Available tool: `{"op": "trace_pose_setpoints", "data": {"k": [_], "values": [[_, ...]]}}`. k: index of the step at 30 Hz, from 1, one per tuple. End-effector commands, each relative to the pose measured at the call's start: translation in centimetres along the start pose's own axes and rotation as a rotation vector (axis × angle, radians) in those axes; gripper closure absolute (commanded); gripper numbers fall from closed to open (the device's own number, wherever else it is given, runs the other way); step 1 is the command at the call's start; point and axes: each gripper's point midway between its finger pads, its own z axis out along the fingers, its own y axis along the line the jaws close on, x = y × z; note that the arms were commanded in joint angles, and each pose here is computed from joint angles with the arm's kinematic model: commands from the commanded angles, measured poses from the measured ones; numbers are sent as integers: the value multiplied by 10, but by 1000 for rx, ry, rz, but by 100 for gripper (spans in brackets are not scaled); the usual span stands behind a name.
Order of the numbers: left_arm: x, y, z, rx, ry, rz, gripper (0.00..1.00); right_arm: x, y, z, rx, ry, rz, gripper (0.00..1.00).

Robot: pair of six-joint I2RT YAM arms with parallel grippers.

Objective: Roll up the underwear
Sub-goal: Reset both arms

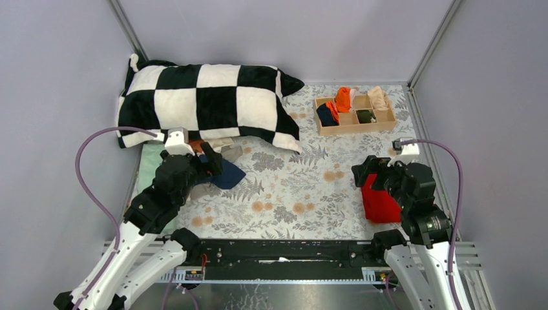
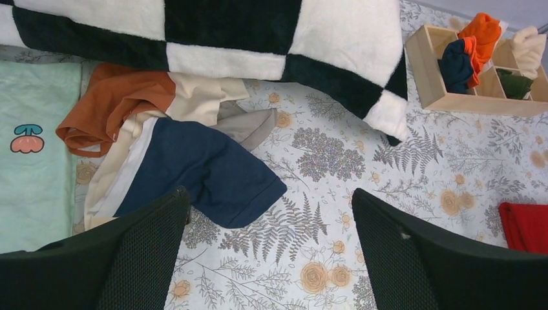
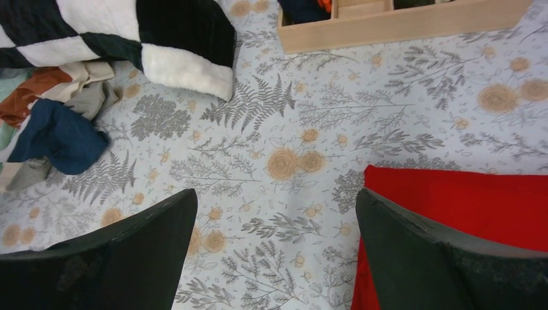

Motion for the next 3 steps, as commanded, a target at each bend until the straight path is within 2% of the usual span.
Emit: {"op": "trace_pose_setpoints", "data": {"k": [1,3], "values": [[-2,-1,0,17,-7,23,1,-11,-12,-2,51,-76,-70,0],[-4,-1,-1,15,-15,19,1,-9,-17,-3,75,-81,-74,0]]}}
